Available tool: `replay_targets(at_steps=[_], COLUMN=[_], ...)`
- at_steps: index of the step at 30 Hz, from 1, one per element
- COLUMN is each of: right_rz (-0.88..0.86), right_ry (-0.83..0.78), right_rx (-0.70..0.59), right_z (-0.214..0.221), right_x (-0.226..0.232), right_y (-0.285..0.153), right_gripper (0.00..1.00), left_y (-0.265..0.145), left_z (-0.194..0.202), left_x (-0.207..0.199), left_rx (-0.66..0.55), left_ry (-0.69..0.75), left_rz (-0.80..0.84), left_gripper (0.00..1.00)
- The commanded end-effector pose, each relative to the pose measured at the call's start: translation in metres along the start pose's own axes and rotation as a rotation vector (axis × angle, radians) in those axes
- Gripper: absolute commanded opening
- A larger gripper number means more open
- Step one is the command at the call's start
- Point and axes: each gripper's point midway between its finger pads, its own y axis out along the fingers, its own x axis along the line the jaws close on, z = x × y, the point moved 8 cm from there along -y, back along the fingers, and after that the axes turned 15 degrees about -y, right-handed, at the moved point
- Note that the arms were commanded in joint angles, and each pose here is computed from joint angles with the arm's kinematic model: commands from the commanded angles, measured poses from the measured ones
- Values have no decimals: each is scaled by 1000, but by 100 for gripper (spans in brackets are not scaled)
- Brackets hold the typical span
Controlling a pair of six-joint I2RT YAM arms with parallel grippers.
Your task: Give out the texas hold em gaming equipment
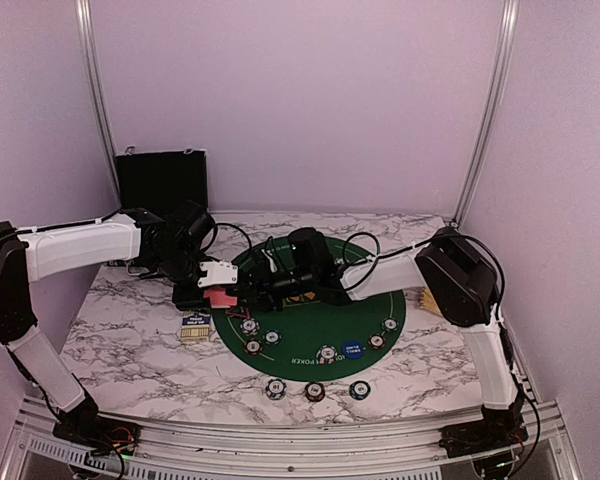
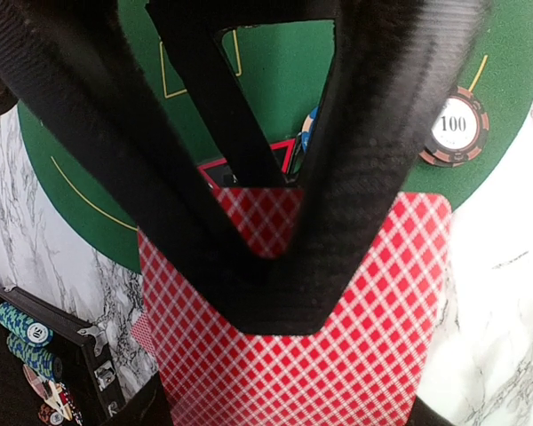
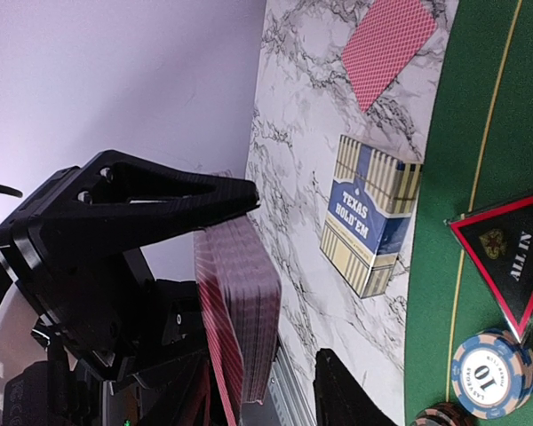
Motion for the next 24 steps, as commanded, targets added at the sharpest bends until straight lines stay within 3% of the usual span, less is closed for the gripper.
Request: replay_targets(at_steps=[1, 24], right_rz=[-39, -53], right_ry=[-45, -70], right_rx=[-11, -15], right_z=[-8, -8], right_x=[26, 45], right_y=[-3, -14], right_gripper=[39, 1], left_y=[-5, 0], left_z=[2, 2], left_x=[1, 2], left_rx=[-7, 8], left_ry=[-15, -21], left_rz=[-12, -5], left_gripper=[24, 21])
